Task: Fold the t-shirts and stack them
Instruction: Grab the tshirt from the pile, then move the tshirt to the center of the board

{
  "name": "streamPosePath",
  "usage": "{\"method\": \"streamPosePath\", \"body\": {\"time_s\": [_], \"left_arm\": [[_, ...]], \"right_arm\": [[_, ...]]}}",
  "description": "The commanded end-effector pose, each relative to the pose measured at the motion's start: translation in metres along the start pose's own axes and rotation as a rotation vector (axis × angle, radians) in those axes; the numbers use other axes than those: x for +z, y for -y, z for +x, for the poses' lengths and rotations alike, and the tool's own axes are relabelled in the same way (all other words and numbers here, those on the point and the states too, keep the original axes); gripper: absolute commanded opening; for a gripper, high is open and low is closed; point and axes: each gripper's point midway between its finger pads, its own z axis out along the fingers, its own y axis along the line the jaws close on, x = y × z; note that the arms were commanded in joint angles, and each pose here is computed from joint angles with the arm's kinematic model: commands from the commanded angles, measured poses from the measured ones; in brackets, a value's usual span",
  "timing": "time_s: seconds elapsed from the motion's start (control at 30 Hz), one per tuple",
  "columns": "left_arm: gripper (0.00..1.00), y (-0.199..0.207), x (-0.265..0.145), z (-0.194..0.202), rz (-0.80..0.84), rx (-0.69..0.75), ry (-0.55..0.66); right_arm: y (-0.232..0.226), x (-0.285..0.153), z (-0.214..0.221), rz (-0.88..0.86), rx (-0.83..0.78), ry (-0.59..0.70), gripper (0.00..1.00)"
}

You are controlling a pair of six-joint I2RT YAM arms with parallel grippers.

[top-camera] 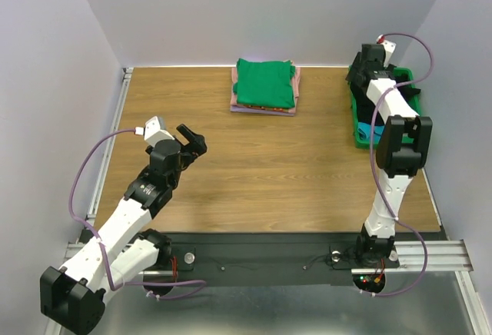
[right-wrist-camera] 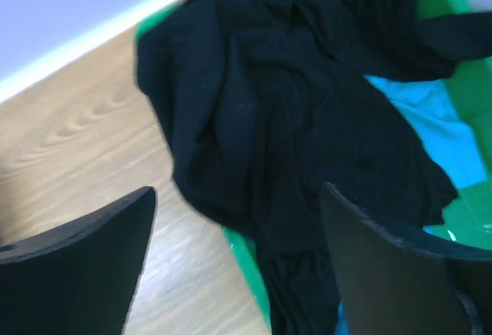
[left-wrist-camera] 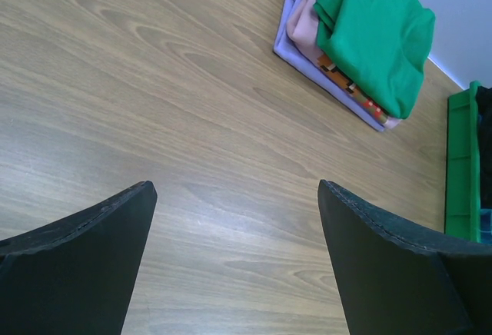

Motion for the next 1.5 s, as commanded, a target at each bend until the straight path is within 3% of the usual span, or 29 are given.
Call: {"method": "streamPosePath", "body": {"time_s": [0.0,0.13,0.17,0.23,0.4,0.53,0.67,0.73,0.8,0.93,1.0,1.2,1.33,1.47], "left_arm": [[0.99,-0.003,0.003,-0.009,-0.013,0.000,0.049],[0.98,-0.006,0.004,-0.009,-0.025,0.002,0.054],[0.98,-0.007,0.005,-0.010,-0.029,0.002,0.056],[0.99,-0.007,0.004,-0.011,-0.028,0.000,0.059],[0.98,-0.007,0.004,-0.011,-0.027,-0.004,0.058],[0.98,-0.007,0.004,-0.011,-0.027,-0.001,0.053],[0.98,-0.004,0.003,-0.012,-0.017,-0.007,0.043],[0.98,-0.002,0.001,-0.013,-0.011,-0.017,0.038],[0.98,-0.001,-0.001,-0.013,-0.010,-0.026,0.025],[0.98,-0.001,-0.006,-0.011,-0.008,-0.042,0.005],[0.98,-0.003,-0.010,-0.013,-0.020,-0.048,0.004],[0.98,-0.009,-0.025,-0.018,-0.035,-0.074,0.009],[0.99,-0.016,-0.035,-0.018,-0.053,-0.106,0.010],[0.98,-0.022,-0.041,-0.017,-0.071,-0.136,0.011]], "right_arm": [[-0.004,0.014,-0.012,-0.022,0.003,0.013,0.75],[0.002,0.030,-0.009,0.006,0.025,0.009,0.32],[0.004,0.029,-0.013,0.010,0.022,0.016,0.15],[0.009,0.023,-0.022,0.031,0.028,0.038,0.01],[0.023,-0.026,-0.086,0.054,0.087,0.171,0.00],[0.020,-0.107,-0.166,-0.086,0.161,0.330,0.00],[0.011,-0.235,-0.256,-0.366,0.256,0.546,0.00],[0.006,-0.281,-0.280,-0.484,0.277,0.612,0.00],[-0.012,-0.347,-0.304,-0.718,0.292,0.670,0.00],[-0.059,-0.448,-0.299,-1.201,0.262,0.603,0.00],[-0.087,-0.494,-0.277,-1.425,0.227,0.516,0.00],[-0.150,-0.611,-0.209,-1.902,0.118,0.317,0.00],[-0.178,-0.645,-0.165,-2.085,0.033,0.163,0.00],[-0.185,-0.636,-0.164,-2.009,0.062,0.207,0.00]]}}
